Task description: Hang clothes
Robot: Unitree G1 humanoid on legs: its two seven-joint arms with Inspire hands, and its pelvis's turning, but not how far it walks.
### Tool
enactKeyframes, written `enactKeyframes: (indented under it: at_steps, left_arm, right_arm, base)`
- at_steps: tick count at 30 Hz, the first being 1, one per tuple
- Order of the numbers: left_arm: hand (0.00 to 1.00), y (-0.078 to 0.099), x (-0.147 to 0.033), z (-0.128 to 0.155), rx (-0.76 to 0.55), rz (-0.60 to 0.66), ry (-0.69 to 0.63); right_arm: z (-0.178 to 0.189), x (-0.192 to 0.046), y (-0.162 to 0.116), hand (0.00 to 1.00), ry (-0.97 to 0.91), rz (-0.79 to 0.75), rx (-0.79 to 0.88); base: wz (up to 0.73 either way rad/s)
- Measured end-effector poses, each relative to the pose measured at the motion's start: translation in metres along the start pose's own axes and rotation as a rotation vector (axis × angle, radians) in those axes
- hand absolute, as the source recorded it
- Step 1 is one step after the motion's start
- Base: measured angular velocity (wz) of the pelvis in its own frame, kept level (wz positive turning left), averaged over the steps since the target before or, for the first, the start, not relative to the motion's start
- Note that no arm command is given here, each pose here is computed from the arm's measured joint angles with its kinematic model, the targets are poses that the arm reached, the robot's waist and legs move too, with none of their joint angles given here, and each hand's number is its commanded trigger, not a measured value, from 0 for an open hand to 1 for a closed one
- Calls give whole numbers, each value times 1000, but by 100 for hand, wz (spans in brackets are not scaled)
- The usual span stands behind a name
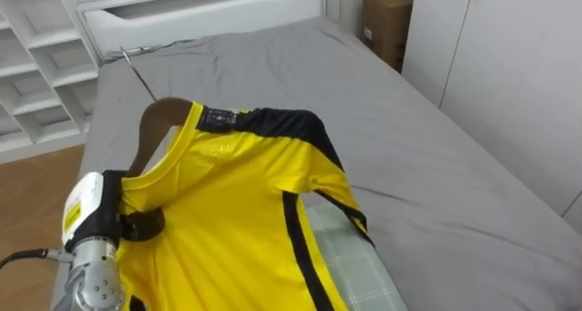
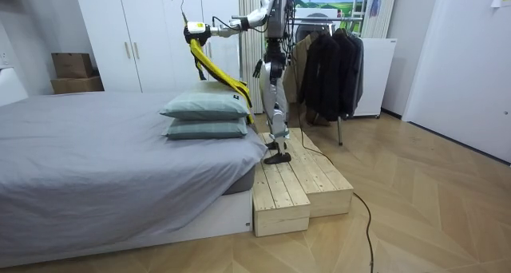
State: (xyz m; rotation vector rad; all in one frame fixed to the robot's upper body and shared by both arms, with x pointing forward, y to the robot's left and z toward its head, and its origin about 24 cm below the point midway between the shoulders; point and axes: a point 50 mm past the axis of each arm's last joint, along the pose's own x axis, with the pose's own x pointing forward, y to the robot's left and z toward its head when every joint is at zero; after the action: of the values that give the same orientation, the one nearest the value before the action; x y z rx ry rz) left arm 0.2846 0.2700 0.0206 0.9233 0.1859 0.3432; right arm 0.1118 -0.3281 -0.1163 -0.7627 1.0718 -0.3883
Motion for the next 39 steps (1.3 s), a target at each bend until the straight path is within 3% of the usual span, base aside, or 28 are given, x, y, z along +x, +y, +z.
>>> enactKeyframes:
  at_steps: [5, 14, 19, 30, 39]
  left_arm:
    - [100, 14, 0, 5, 95, 38, -69]
    - [100, 11, -4, 33, 111, 34, -197]
    - [100, 8, -8, 37, 149, 13, -212]
    - [100, -5, -16, 53, 203, -27, -303]
    - [100, -3, -26, 69, 189, -14, -384]
  right_arm:
    - [43, 2, -34, 0, -204, -210, -42]
    - [115, -25, -72, 0, -554, -473, -129]
    - [144, -48, -71, 0, -728, -554, -251]
    - [175, -77, -58, 0, -924, -589, -309]
    - [189, -92, -58, 0, -1018, -614, -340]
  base:
    - [2]
    - [1]
    - [-1]
    - [0]
    - [-2]
